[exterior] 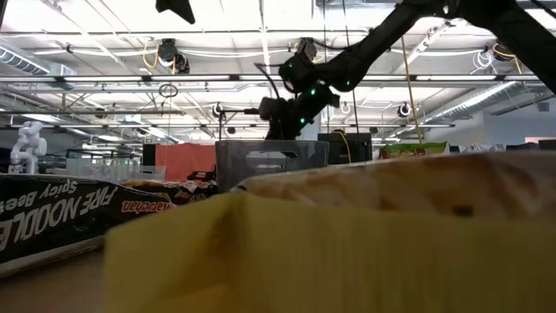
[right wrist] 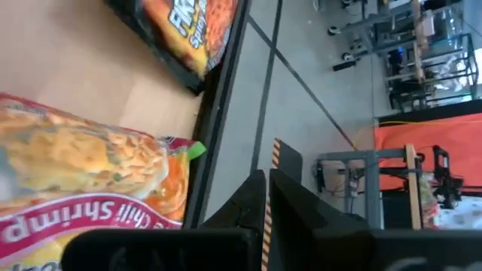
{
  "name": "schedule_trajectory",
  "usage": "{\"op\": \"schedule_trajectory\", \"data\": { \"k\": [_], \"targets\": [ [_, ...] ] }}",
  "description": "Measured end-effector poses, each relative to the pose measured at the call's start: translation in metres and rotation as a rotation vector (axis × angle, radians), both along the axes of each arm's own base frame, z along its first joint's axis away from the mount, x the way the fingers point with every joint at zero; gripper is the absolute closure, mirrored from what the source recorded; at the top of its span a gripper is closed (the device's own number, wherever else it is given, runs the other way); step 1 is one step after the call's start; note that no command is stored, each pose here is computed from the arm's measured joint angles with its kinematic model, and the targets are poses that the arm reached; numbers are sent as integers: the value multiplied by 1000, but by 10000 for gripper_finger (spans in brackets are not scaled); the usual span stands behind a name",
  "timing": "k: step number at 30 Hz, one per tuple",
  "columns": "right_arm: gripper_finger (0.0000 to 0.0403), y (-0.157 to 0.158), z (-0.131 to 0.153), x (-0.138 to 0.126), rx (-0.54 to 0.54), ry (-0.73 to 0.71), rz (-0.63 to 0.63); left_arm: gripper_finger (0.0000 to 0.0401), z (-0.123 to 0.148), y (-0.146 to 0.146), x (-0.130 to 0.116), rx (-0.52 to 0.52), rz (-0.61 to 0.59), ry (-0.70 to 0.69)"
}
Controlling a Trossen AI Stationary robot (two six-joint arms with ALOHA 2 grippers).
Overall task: Sort Maruchan noodles
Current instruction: Put the green noodle pack into the right transparent bin
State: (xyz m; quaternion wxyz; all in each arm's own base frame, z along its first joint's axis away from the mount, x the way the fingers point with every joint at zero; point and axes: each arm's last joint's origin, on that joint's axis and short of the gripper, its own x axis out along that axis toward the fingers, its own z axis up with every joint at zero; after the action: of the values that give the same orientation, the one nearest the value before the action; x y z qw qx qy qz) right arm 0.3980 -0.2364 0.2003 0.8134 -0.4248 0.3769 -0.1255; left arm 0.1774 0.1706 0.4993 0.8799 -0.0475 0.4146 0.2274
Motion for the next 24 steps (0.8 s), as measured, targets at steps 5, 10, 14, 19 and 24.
{"op": "schedule_trajectory", "data": {
  "k": [5, 10, 14, 19, 24],
  "targets": [
    [387, 20, 35, -10, 118, -53, -53, 393, 0, 0, 0, 15, -20, 9],
    [387, 38, 94, -33, 182, -205, -105, 393, -3, 4, 4, 24, -42, 29],
    [387, 51, 139, -58, 151, -292, -98, 393, -11, 15, 15, 8, -45, 46],
    [387, 70, 191, -95, 93, -419, -82, 393, -30, 36, 36, -52, -13, 74],
    [387, 90, 222, -133, 78, -446, -79, 393, -55, 62, 62, -86, -15, 110]
  ]
}}
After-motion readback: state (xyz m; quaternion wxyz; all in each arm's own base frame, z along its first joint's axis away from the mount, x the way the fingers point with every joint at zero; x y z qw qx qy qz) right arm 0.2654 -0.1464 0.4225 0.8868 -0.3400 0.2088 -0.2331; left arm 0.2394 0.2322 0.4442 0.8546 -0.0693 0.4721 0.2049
